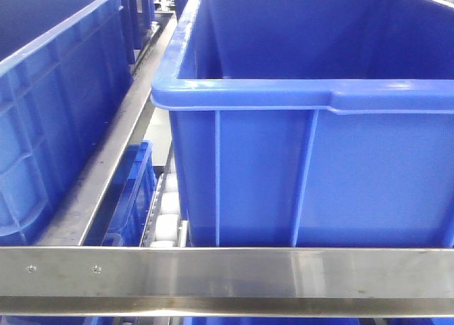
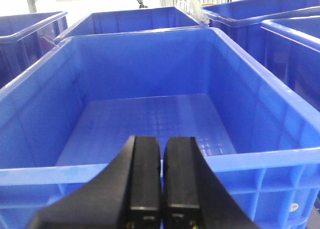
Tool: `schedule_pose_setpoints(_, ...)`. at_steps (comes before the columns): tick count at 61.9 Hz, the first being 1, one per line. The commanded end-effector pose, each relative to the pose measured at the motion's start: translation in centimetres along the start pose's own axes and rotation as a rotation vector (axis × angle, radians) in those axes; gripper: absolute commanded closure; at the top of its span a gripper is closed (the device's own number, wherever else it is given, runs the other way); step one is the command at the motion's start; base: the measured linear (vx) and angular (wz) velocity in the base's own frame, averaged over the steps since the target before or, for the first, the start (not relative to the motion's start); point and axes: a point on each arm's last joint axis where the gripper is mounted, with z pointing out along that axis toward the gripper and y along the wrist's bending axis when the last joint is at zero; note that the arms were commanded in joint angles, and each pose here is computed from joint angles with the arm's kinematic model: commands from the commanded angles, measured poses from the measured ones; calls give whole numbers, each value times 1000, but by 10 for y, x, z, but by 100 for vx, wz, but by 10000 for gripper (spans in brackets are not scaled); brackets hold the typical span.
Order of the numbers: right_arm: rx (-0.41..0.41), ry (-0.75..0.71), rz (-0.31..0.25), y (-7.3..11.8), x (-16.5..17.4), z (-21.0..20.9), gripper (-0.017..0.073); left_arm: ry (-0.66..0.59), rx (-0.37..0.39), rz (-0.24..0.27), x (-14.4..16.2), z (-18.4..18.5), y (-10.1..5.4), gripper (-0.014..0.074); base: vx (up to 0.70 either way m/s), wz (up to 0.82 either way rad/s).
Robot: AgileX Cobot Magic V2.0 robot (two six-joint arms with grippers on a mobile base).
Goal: Pick red cube and place on left shelf
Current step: 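Position the right gripper with the red cube over a blue bin, then lower the red cube into the blue bin and open the right gripper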
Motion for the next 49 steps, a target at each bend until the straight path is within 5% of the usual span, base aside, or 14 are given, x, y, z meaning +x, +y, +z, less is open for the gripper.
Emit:
schedule_pose_setpoints(1,-31,-112,-17,6,-35,20,502,-54,-7,-5,0,1,1,488,0,0)
schedule_pose_setpoints(16,-123,-38,-75,38,-61,80,435,-54,-7,-5,0,1,1,488,0,0)
schedule_pose_setpoints(26,-170,-4,-105,58,-60,105,71,-54,-7,-5,0,1,1,488,0,0)
schedule_pose_setpoints(31,-172,10,-107,60,-57,112,-41,-54,-7,-5,0,1,1,488,0,0)
schedule_pose_setpoints(49,-159,67,-112,58,-51,114,-44,-54,-7,-5,0,1,1,488,0,0)
